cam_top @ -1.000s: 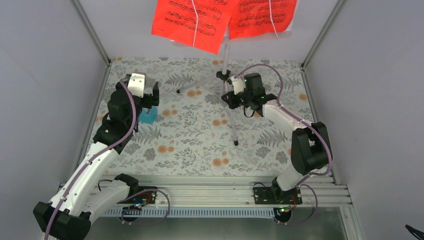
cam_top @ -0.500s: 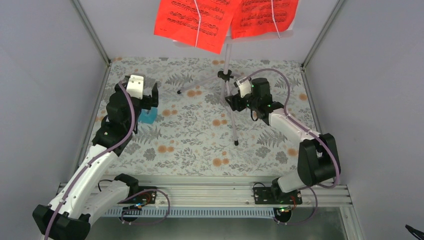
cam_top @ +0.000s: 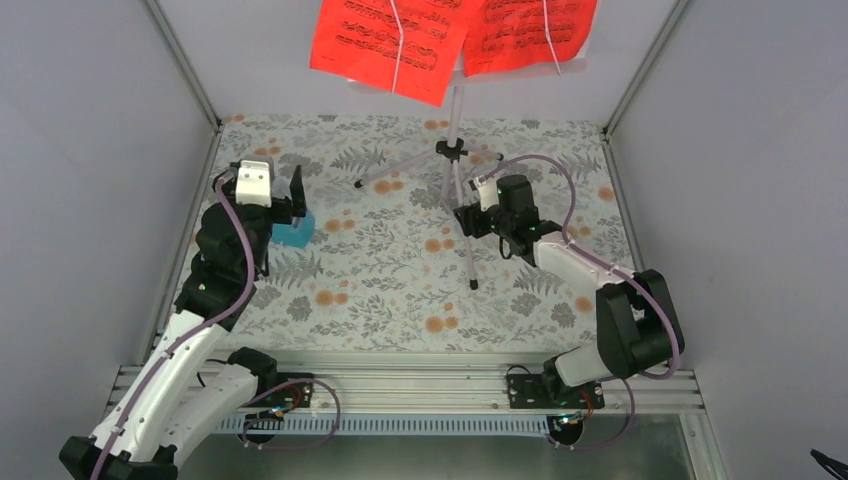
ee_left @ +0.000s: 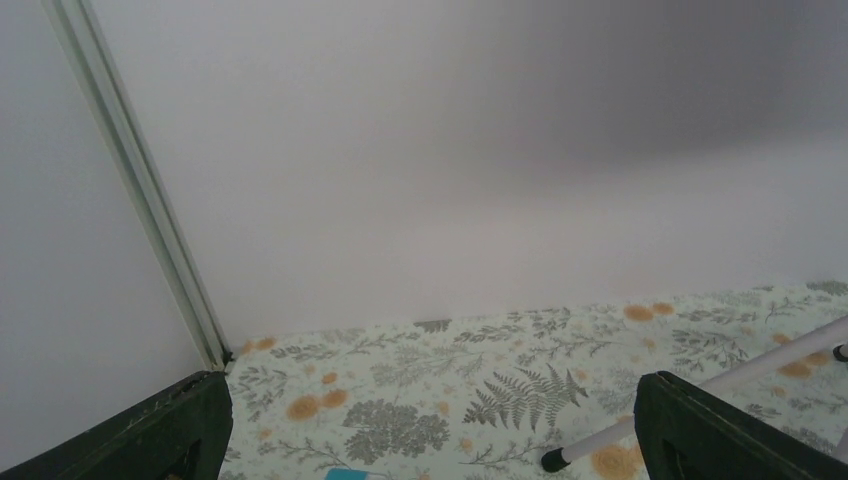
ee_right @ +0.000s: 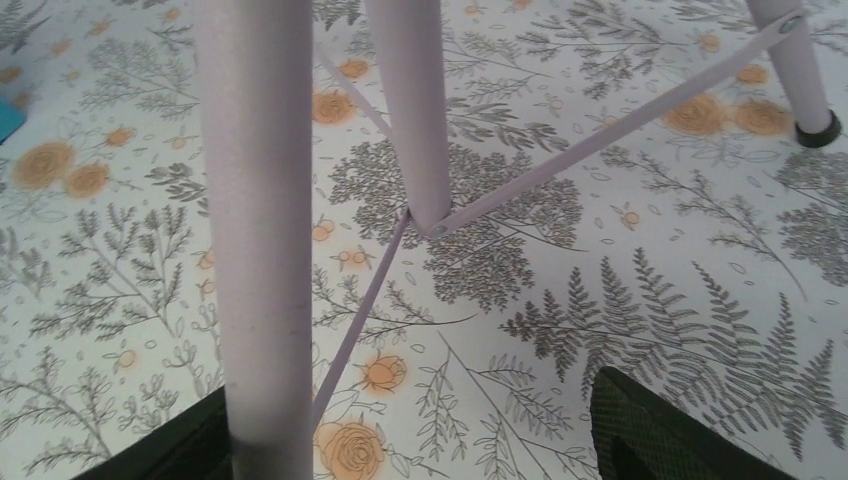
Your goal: Pack up the instrument practice props
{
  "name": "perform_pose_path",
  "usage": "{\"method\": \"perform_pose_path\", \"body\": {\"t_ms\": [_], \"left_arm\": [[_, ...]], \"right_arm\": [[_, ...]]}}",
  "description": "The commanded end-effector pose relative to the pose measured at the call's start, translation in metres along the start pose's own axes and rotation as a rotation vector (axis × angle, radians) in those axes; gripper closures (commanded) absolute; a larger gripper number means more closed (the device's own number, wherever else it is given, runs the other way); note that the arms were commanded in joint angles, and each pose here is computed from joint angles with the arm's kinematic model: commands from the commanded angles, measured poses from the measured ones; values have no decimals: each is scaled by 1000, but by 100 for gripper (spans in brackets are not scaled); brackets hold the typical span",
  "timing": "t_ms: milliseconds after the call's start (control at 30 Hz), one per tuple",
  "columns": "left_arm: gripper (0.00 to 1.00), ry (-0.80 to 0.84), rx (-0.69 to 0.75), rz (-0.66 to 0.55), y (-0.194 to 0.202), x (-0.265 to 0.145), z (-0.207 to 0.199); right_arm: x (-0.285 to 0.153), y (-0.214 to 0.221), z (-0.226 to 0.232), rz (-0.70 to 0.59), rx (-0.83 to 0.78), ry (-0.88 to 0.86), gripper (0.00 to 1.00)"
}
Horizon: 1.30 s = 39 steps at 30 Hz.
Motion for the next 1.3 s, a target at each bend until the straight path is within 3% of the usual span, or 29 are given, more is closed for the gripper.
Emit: {"method": "perform_pose_path", "body": {"t_ms": [0, 300, 467, 567, 733, 833, 967, 1100, 1267], "left_arm": [[0, -29, -18, -32, -4, 0, 3], [0, -15, -61, -55, -14, -5, 4], [0, 141, -161, -82, -49, -19, 0], [0, 278, -194, -53, -83, -20, -6], [0, 554, -218, -18, -130, -12, -18], [0, 684, -259, -14, -147, -4, -21], [0, 764, -283, -38, -159, 9, -23], [0, 838, -319, -44, -165, 27, -25], [0, 916, -339, -55, -176, 46, -28]], "right_arm": [[-8, -9, -15, -65, 35, 169, 26], [-14, -9, -20, -65, 61, 165, 26], [-46, -39, -3, -162, 45, -6, 18], [-67, -58, 15, -208, 44, -216, 15], [-88, -76, 47, -211, 29, -569, 15], [-104, -93, 67, -198, -14, -675, 18], [-143, -117, 87, -280, -84, -829, 19], [-183, -144, 94, -395, -119, -897, 19], [-212, -192, 95, -524, -100, -860, 20]]}}
Point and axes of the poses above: each gripper's point midway between its finger pads, its own x axis out along the fingers, its own z axis along the line the jaws close on, y = z × x, the point moved 10 cm from there along -x, back along the fingers
